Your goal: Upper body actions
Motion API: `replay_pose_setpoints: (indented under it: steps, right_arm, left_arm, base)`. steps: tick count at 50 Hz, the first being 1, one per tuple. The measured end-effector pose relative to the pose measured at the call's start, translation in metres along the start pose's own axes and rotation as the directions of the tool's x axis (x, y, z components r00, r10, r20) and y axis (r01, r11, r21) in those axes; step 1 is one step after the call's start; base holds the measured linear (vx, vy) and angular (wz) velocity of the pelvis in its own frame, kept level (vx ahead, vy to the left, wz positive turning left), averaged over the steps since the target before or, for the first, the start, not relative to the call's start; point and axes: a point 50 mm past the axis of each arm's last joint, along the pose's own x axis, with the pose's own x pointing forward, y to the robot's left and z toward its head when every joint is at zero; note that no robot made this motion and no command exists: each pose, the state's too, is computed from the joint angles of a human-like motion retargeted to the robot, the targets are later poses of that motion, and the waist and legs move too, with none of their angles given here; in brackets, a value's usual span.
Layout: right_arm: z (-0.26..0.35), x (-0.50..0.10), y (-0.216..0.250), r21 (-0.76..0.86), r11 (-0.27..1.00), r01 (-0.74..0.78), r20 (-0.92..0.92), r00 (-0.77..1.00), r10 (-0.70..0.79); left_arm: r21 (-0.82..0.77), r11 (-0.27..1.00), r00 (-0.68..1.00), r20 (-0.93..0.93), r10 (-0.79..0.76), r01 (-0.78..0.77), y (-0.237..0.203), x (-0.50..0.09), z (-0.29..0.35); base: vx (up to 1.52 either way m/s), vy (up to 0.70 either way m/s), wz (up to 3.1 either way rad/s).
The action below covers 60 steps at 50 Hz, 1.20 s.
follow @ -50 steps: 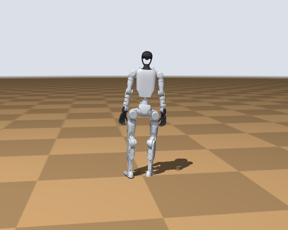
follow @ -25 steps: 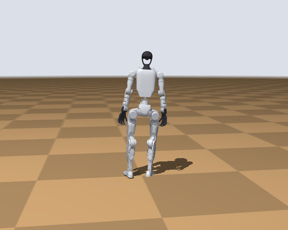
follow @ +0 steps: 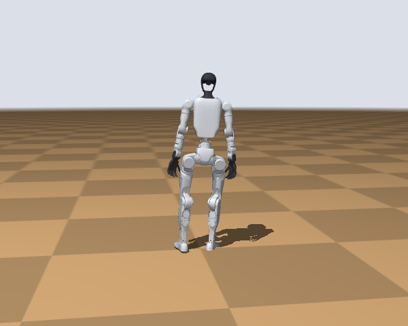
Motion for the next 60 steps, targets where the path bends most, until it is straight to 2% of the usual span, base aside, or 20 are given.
replay_pose_setpoints:
  steps: [60]
  right_arm:
    - [0.003,0.000,0.008,-0.012,1.000,-0.020,0.012,1.000,0.020]
  left_arm:
    - [-0.014,1.000,1.000,0.002,-0.010,0.010,-0.003,0.000,0.000]
  base:
    - [0.00,0.00,0.00]
